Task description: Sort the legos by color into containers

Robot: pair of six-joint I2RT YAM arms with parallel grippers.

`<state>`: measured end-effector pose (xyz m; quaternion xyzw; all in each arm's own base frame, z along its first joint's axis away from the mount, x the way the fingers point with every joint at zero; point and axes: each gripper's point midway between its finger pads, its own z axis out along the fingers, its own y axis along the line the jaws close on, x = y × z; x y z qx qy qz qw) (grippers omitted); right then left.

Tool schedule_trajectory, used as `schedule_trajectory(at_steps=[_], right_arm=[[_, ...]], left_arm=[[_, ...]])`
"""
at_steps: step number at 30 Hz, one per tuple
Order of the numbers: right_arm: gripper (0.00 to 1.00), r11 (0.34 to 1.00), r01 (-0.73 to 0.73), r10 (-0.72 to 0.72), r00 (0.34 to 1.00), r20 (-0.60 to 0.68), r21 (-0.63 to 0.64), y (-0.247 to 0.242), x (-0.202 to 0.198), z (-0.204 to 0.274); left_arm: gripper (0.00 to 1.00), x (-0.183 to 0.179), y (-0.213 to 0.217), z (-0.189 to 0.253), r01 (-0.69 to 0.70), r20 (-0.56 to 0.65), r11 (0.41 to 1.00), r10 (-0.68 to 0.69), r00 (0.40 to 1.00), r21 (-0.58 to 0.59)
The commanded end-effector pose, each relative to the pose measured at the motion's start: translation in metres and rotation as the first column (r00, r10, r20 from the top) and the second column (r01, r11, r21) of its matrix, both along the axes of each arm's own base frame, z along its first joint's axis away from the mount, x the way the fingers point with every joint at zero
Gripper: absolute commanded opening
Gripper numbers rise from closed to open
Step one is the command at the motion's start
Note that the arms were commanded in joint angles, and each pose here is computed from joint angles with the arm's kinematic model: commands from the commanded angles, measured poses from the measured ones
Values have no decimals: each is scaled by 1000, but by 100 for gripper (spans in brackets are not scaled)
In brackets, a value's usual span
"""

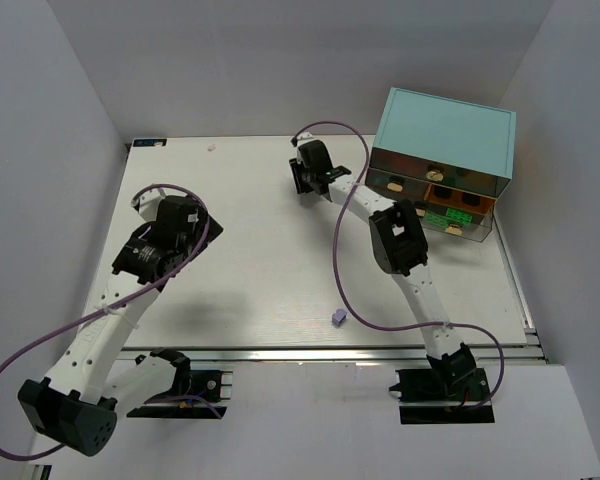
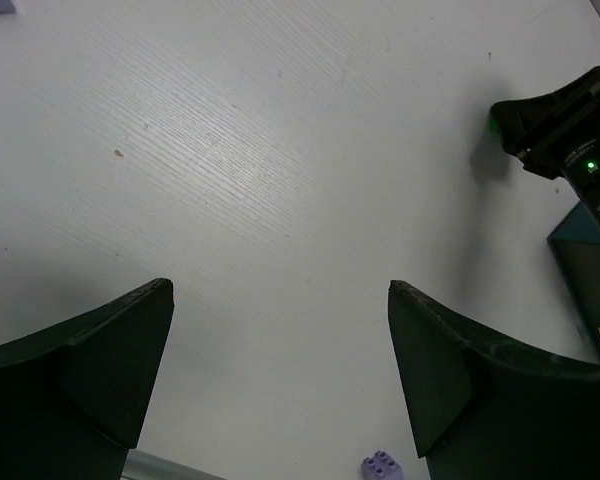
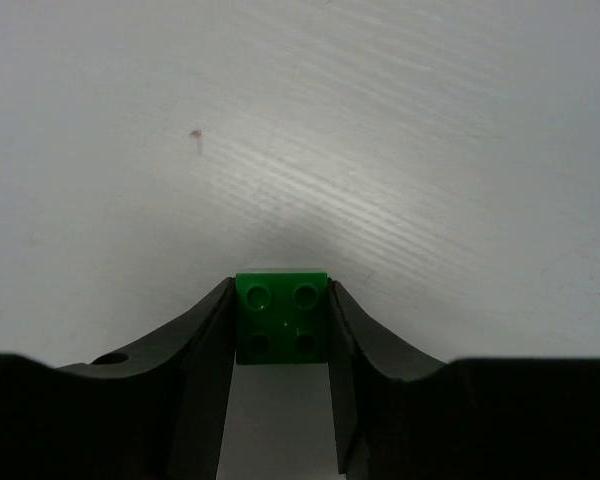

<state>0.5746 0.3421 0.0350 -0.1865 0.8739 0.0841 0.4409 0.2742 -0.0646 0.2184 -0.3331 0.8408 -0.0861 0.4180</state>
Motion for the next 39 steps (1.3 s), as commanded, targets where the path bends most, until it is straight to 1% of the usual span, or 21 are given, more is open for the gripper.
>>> schedule_trajectory(at_steps=[1, 2, 3, 4, 6, 7, 8, 9, 10, 12, 14, 15, 17, 19, 22, 25, 29, 34, 37, 38, 39], right_arm=[[7, 965, -251, 244, 965, 93, 77, 18, -11, 72], [7, 879, -450, 436, 893, 115, 160, 37, -35, 96], [7, 795, -580, 556, 814, 169, 176, 38, -62, 130], [6, 632, -757, 714, 653, 254, 166, 40, -90, 155], [2, 507, -856, 788, 508, 347, 102, 27, -136, 201], [0, 459, -886, 814, 451, 367, 69, 20, -152, 211], [0, 441, -898, 827, 404, 390, -5, 12, -160, 220], [0, 434, -899, 823, 368, 432, -63, 2, -178, 252], [0, 459, -887, 828, 403, 390, -58, -11, -185, 239], [0, 525, -845, 795, 443, 414, -104, -39, -194, 269], [0, 591, -801, 770, 524, 364, -96, -61, -201, 261], [0, 643, -760, 730, 570, 376, -97, -83, -203, 276], [0, 731, -676, 664, 673, 326, -92, -109, -203, 264], [0, 840, -532, 536, 785, 310, -105, -148, -198, 269], [0, 932, -345, 363, 894, 261, -113, -206, -195, 259], [0, 966, -242, 257, 943, 213, -95, -239, -206, 253], [0, 988, -127, 139, 979, 152, -84, -268, -218, 238], [0, 995, -2, 11, 996, 91, -103, -305, -217, 213], [0, 995, 15, -9, 998, 62, -100, -310, -215, 203], [5, 994, 42, -37, 998, 48, -99, -321, -212, 198], [6, 994, 60, -57, 997, 44, -93, -327, -210, 196]], left_arm=[[98, 4, 8, -1, -50, -9, 998, 50, 999, 27], [98, 6, 7, -4, -48, -19, 998, 49, 999, 32], [98, 9, 6, -5, -48, -28, 998, 49, 998, 36], [98, 12, 5, -13, -47, -60, 998, 50, 997, 52], [98, 18, 3, -17, -42, -82, 997, 47, 996, 65], [98, 23, 5, -26, -43, -113, 995, 53, 992, 85], [98, 27, 5, -30, -40, -126, 995, 51, 991, 87], [98, 30, 2, -32, -29, -131, 996, 40, 991, 86], [98, 37, 2, -32, -17, -123, 996, 28, 992, 90], [98, 45, -1, -41, -2, -146, 997, 14, 989, 83], [98, 55, 2, -46, 1, -147, 997, 11, 989, 81], [98, 56, -2, -47, 16, -147, 997, -6, 989, 70], [98, 63, -1, -48, 26, -137, 997, -16, 990, 71], [98, 67, 6, -50, 25, -138, 997, -14, 990, 76], [98, 71, 13, -50, 32, -135, 996, -20, 991, 82], [98, 74, 14, -50, 61, -136, 995, -50, 989, 75], [98, 76, 20, -50, 81, -142, 994, -71, 987, 67], [98, 75, 26, -56, 97, -158, 993, -85, 984, 64], [98, 75, 32, -56, 94, -161, 993, -82, 983, 69], [98, 75, 36, -56, 90, -162, 993, -77, 984, 73], [98, 74, 36, -56, 96, -168, 992, -81, 982, 78]])
